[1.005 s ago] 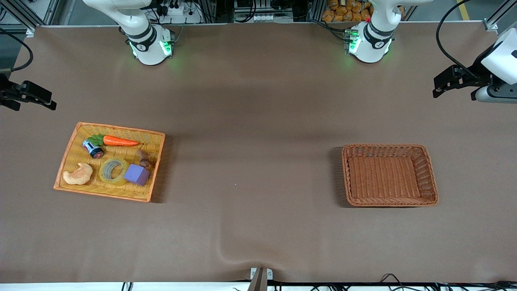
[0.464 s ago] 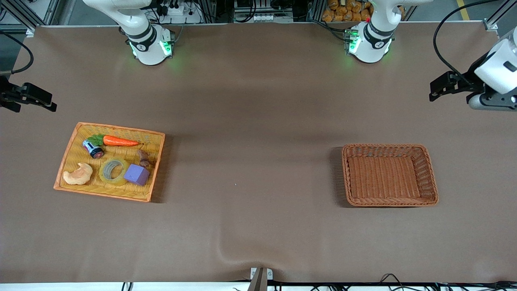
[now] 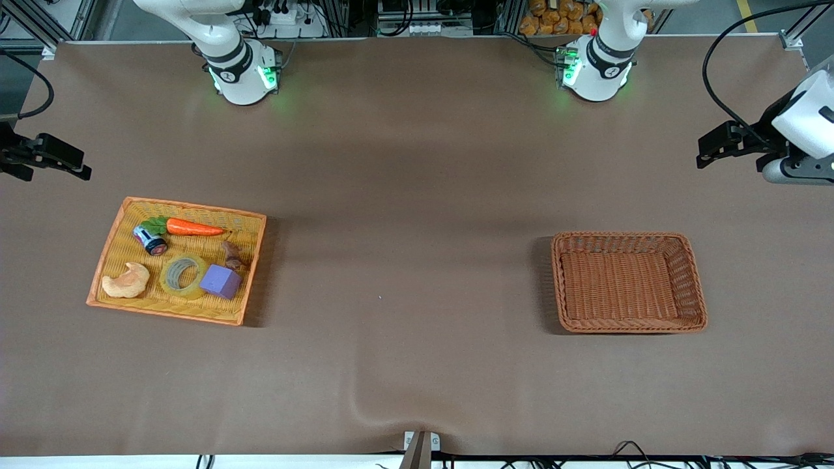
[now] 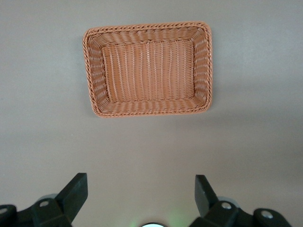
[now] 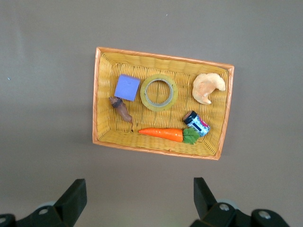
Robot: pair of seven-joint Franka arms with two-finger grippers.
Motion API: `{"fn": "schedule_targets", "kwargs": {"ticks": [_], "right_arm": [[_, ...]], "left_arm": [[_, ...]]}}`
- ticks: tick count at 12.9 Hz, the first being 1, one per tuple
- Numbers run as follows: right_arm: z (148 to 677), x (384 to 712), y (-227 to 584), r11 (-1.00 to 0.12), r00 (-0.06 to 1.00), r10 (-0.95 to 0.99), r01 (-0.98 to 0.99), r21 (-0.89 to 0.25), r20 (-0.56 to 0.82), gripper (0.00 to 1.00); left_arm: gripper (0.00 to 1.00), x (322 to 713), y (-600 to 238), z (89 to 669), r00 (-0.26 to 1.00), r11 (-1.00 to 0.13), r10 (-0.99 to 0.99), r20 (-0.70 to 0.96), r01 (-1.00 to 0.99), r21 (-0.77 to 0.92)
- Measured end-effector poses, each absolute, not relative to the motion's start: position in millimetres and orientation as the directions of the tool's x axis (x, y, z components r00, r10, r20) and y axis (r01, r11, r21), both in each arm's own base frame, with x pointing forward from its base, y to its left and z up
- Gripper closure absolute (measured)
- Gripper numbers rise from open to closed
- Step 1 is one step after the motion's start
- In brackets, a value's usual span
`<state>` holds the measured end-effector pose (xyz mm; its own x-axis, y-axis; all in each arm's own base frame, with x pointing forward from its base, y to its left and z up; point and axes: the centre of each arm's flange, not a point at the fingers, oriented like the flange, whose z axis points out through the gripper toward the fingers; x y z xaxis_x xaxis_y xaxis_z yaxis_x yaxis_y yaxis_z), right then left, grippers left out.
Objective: Transfer tape with both arms
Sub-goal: 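Reach the right gripper toward the yellow tape roll in the tray, then lower the right gripper and grasp the yellow tape roll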
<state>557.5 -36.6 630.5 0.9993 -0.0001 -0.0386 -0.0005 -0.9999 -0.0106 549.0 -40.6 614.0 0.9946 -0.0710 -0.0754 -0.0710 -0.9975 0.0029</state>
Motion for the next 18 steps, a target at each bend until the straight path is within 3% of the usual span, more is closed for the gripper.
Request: {"fn": "schedule_targets", "kwargs": {"ticks": [4, 9, 13, 15, 18], "right_arm": [[610.5, 571.8, -33.9, -1.0, 0.999, 0.005, 0.005, -0.009, -0.033, 0.0], [513.6, 591.1, -35.7, -0.996, 0.995, 0.094, 0.093, -0.01, -0.038, 0.0], [425.5, 584.8, -58.3, -0.994, 0.987, 0.106, 0.104, -0.025, -0.124, 0.0], [393.8, 585.4, -74.5, -0.985, 0.982, 0.173, 0.171, -0.021, -0.079, 0.0], [328.0, 560.4, -112.7, -0.956, 0.955, 0.294, 0.294, -0.008, -0.027, 0.0]], "left_arm": [[0.0, 565.4, -42.8, 580.3, 0.989, -0.998, -0.066, -0.132, -0.066, 0.004], [0.0, 584.4, -33.4, 573.7, 0.989, -0.985, 0.123, -0.077, 0.131, 0.108], [0.0, 590.3, -30.7, 566.8, 0.972, -0.963, 0.215, -0.094, 0.227, 0.146], [0.0, 592.6, -24.3, 563.8, 0.969, -0.958, 0.23, -0.096, 0.242, 0.153], [0.0, 594.7, -24.4, 557.8, 0.961, -0.951, 0.256, -0.109, 0.27, 0.149]]}}
